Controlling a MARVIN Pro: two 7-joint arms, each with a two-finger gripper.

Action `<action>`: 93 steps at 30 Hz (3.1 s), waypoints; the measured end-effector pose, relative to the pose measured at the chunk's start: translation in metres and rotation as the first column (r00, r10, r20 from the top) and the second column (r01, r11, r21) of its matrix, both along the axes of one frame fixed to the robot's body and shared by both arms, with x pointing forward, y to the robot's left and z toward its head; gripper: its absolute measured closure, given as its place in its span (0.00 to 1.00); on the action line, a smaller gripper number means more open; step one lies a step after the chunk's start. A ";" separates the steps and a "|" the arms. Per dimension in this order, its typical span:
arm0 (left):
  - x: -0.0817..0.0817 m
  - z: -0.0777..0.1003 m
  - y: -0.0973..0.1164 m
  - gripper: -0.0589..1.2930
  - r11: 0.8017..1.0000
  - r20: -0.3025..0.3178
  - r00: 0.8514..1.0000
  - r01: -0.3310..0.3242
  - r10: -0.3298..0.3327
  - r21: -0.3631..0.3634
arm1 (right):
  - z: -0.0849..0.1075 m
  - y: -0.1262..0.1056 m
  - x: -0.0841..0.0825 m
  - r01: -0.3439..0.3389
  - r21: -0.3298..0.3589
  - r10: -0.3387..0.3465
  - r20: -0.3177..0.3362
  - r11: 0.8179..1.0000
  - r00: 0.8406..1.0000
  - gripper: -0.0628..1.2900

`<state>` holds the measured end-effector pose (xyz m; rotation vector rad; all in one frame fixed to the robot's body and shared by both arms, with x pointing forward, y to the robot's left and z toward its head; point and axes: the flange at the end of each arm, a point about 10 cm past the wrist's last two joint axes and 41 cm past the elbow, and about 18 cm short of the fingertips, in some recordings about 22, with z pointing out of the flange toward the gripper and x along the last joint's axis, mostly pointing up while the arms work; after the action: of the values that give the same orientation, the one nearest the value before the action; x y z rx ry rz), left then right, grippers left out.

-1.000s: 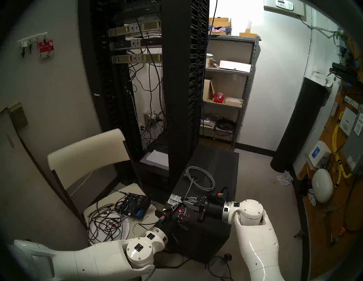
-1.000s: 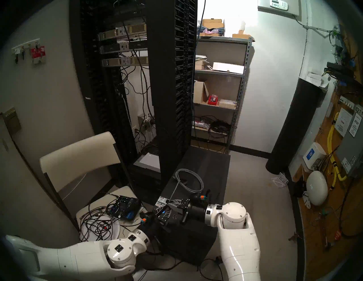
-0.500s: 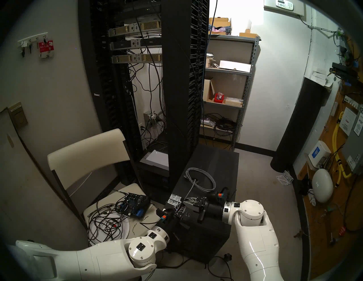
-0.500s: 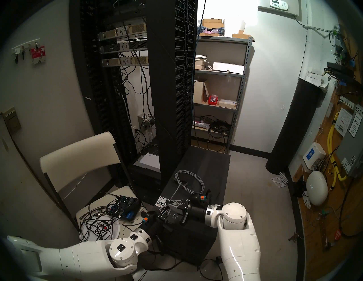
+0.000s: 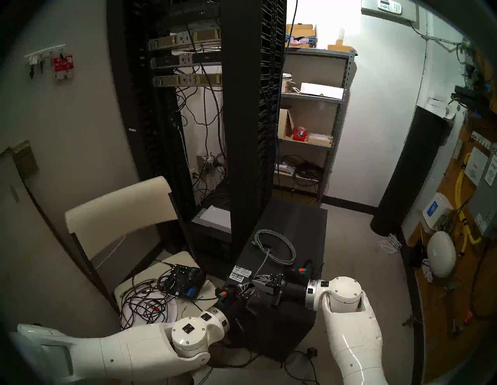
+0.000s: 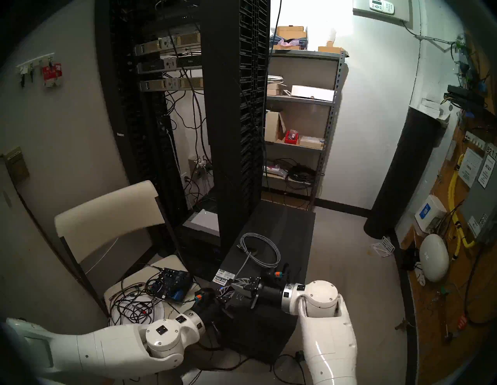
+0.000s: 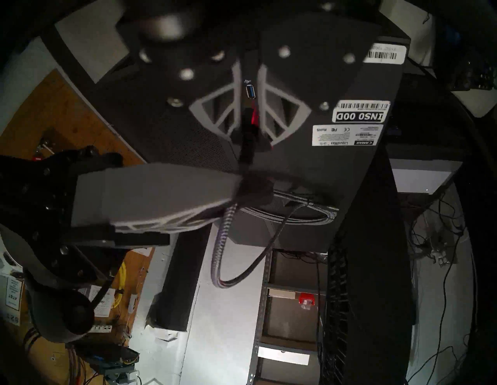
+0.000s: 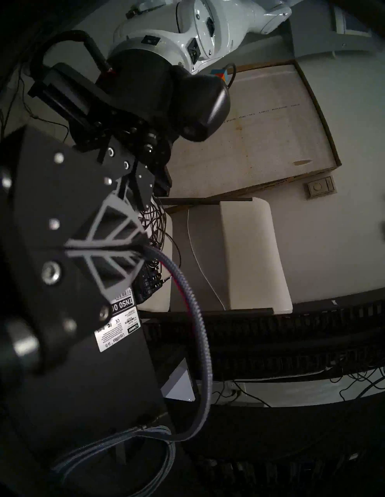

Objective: Insert the cable into the workstation's USB slot

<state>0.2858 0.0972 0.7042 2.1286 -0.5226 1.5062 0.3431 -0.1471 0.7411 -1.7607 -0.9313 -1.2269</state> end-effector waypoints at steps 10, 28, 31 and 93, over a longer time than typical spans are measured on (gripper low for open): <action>0.001 -0.013 -0.005 0.91 0.999 -0.022 0.999 0.033 -0.033 -0.001 | -0.008 -0.004 -0.003 0.011 -0.026 -0.012 -0.032 1.000 0.999 0.97; 0.007 -0.027 -0.009 0.93 0.998 0.030 0.998 0.046 -0.047 0.037 | -0.021 -0.010 -0.003 0.035 -0.028 -0.036 -0.059 0.999 0.998 0.97; 0.008 -0.029 -0.010 0.93 0.998 0.035 0.998 0.042 -0.044 0.042 | -0.023 -0.010 -0.002 0.036 -0.026 -0.037 -0.064 0.999 0.997 0.97; 0.018 -0.043 -0.009 0.93 0.996 0.024 0.998 0.050 -0.052 0.069 | -0.031 -0.009 0.008 0.030 -0.049 -0.037 -0.137 0.998 0.990 0.97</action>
<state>0.3040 0.0879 0.6611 2.1329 -0.6416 1.5097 0.3514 -0.1556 0.7098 -1.8800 -0.8593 -1.0965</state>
